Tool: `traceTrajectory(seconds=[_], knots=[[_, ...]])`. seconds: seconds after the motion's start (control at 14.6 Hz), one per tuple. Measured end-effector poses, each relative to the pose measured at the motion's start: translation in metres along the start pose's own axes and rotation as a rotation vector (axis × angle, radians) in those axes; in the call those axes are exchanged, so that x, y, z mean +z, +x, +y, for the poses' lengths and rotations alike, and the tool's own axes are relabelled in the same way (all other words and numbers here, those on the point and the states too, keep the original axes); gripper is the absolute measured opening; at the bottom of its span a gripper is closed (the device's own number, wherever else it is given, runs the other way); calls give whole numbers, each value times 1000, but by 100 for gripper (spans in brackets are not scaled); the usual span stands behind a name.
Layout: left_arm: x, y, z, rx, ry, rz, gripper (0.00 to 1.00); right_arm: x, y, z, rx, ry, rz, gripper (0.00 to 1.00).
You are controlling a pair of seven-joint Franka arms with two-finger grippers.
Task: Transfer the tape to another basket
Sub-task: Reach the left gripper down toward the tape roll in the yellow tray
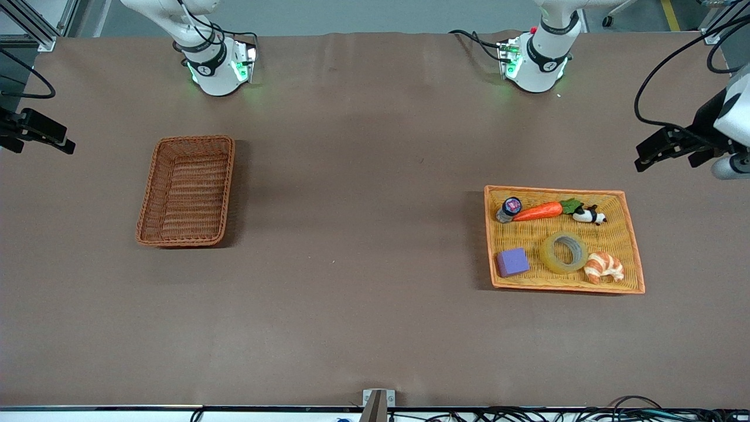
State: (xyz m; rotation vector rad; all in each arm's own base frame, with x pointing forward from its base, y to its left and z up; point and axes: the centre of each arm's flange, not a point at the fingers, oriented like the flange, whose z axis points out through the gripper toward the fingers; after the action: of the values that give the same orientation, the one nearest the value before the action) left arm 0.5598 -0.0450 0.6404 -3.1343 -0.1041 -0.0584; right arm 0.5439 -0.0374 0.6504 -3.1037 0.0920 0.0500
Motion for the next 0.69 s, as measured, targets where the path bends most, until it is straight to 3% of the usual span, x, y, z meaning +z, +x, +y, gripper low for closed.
traceTrajectory(seconds=[0.41, 0.69], knots=[[3, -2, 3, 21, 25, -24, 100, 0, 0, 0, 0, 0, 0, 100], [60, 30, 7, 30, 31, -9, 100, 0, 0, 0, 0, 0, 0, 100]])
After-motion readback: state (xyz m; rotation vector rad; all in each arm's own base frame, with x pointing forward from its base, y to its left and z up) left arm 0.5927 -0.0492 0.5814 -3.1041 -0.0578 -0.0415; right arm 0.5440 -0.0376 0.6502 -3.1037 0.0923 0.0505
